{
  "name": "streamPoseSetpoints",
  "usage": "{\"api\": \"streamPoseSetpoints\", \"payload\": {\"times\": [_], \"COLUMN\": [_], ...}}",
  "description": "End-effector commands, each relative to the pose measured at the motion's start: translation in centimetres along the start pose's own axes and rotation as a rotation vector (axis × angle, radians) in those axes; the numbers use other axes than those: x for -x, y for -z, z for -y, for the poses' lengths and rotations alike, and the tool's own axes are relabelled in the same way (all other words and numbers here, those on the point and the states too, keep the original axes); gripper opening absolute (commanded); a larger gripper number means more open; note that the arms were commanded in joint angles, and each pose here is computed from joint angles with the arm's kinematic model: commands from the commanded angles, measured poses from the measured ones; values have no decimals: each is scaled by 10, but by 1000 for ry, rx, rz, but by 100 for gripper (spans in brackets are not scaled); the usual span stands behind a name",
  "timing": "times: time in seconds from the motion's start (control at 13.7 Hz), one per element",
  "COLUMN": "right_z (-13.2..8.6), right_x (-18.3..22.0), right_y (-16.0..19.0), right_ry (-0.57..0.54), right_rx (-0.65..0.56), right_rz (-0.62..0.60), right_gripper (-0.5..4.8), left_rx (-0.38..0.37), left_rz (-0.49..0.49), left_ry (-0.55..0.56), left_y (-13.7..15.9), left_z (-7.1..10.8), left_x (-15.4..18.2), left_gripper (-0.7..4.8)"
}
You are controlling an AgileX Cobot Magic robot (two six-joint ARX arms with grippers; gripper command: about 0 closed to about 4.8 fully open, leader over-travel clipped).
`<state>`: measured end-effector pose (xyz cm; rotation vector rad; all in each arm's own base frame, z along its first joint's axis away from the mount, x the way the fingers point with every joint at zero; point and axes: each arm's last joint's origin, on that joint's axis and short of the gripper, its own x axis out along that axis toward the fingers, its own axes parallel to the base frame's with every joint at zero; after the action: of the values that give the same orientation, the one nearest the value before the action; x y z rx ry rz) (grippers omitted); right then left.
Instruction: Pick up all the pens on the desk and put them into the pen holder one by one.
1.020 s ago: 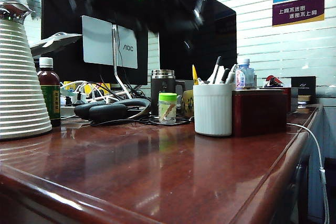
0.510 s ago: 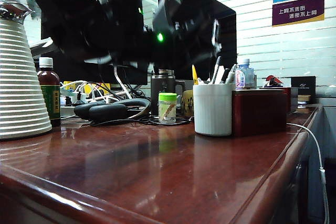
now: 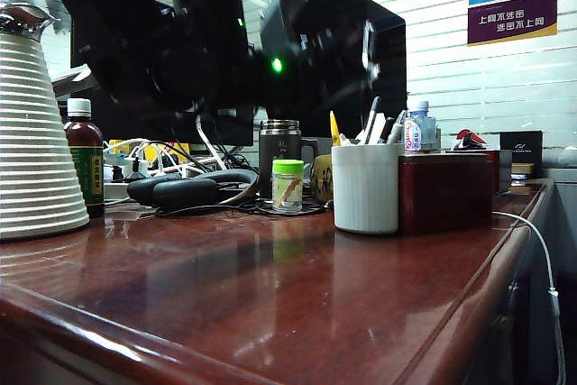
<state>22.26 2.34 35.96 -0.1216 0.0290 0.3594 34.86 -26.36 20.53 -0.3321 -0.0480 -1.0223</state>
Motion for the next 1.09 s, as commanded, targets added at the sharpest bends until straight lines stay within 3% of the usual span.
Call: {"api": "streamPoseSetpoints", "payload": {"times": [0.07,0.36,0.44,0.51,0.58,0.87,1.09], "right_z": [0,0,0,0,0,0,0], "right_x": [1,1,1,1,1,1,3], "right_y": [-3,-3,-3,-3,-3,-3,-5], "right_ry": [3,3,3,4,5,4,4], "right_rx": [11,11,12,12,12,11,15], "right_rz": [17,17,17,17,17,16,33], "right_gripper": [211,211,211,211,211,211,212], "left_rx": [-29,-33,-27,-25,-51,-62,-107], "left_rz": [-46,-51,-67,-77,-81,-58,33], "left_ry": [-11,13,16,18,45,89,122], "left_y": [22,23,24,25,25,19,-22], "left_z": [-7,-6,-7,-7,-6,-3,12], "left_x": [-1,-1,0,0,0,0,1], "left_gripper": [-6,-4,49,164,216,227,247]}}
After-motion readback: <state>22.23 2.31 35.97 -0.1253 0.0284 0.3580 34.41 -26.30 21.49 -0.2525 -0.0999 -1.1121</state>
